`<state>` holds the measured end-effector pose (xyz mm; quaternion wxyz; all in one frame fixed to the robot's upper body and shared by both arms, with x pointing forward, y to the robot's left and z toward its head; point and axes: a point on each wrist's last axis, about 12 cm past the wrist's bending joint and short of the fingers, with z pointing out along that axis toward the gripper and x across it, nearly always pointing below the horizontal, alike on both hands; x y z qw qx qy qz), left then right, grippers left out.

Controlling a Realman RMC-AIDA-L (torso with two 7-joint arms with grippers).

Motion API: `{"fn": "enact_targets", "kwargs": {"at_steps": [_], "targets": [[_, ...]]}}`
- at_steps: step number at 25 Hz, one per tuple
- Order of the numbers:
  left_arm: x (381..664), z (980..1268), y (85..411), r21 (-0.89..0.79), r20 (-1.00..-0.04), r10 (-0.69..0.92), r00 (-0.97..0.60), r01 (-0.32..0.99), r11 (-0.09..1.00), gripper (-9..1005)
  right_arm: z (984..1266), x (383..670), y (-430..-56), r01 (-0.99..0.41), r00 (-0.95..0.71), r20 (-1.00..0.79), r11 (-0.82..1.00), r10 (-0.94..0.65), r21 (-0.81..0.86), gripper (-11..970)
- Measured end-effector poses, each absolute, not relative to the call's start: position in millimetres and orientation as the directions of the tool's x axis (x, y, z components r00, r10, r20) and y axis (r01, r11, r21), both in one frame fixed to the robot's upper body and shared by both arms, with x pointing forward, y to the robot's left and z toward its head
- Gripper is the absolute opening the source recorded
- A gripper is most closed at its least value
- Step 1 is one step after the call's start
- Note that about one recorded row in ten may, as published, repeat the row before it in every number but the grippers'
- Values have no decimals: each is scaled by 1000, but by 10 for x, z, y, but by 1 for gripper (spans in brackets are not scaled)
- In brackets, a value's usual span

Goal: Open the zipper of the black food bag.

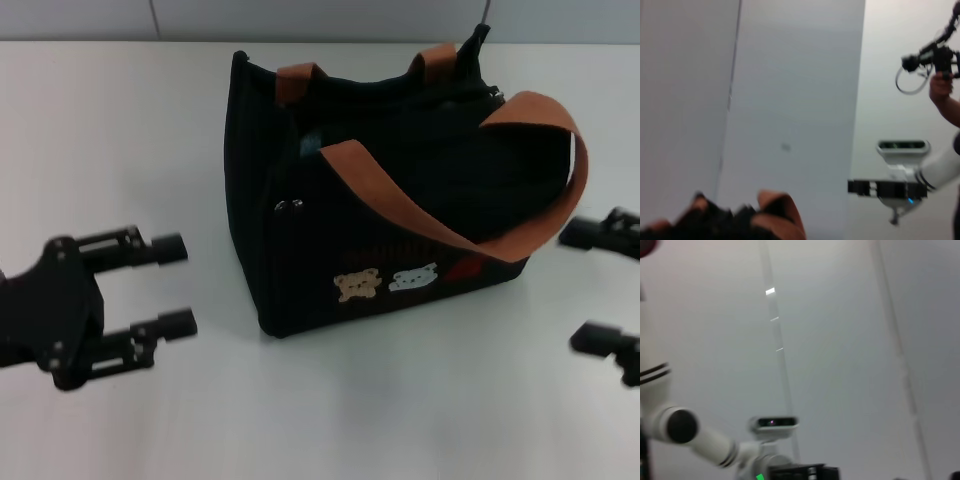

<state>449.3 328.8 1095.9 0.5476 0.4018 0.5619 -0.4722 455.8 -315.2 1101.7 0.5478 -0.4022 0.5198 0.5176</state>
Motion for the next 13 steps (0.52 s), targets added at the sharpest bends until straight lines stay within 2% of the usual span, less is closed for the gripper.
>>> {"fn": "enact_targets", "kwargs": {"at_steps": [4, 13], "targets": [[4474, 10928, 3232, -144, -990, -16, -143, 972, 187, 646, 11028, 4651, -3022, -991, -101, -988, 75, 114, 110, 833], [4499, 10938, 3199, -137, -991, -22, -135, 974, 183, 646, 11030, 4712, -2936, -991, -108, -988, 62, 107, 115, 833]]}}
